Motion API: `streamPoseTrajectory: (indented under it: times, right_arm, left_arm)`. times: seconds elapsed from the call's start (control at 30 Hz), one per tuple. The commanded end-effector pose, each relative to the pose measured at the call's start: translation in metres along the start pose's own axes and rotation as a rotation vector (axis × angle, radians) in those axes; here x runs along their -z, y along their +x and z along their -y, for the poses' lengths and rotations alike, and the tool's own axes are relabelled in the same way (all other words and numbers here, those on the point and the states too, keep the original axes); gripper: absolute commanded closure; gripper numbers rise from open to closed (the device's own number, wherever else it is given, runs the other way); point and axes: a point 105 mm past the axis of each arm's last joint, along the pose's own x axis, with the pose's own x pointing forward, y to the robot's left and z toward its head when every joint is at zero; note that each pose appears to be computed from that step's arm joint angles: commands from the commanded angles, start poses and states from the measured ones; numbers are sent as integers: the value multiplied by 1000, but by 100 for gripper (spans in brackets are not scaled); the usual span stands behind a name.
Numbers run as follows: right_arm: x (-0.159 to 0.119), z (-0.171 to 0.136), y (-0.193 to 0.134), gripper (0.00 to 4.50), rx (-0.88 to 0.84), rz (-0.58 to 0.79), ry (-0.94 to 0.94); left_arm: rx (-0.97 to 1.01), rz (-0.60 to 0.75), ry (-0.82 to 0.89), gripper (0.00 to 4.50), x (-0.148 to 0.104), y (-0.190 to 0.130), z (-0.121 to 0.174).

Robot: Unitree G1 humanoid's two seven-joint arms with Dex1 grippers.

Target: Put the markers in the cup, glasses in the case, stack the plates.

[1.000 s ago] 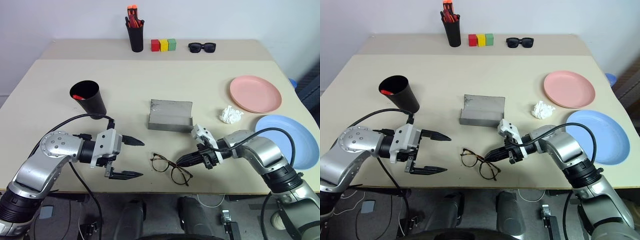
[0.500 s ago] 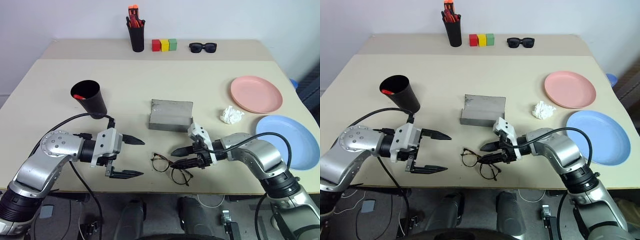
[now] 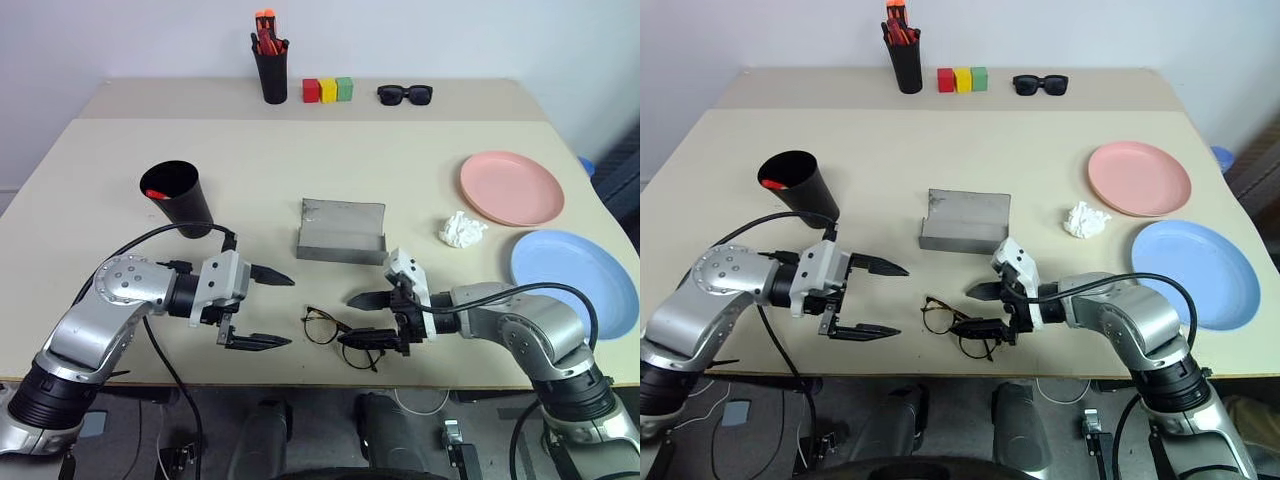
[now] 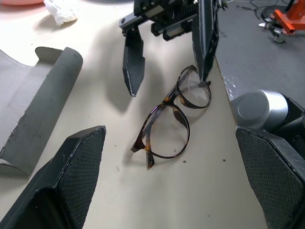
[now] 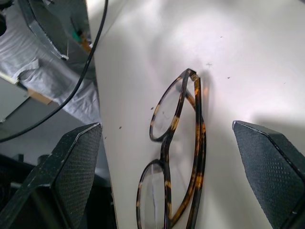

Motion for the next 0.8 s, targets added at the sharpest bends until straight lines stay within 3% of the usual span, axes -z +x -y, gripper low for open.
streamPoseTrajectory:
  times: [0.03, 0.5, 0.8]
  right_arm:
    - [-3, -6, 0, 3, -8, 23, -14]
    - [20, -7, -5, 3, -16, -15, 14]
    - [19, -14, 2, 3, -23, -9, -24]
  left_arm:
    - [12, 9, 36, 1, -5, 1, 0]
    - [27, 12, 41, 1, -4, 3, -1]
    - [33, 8, 49, 1, -3, 4, 1]
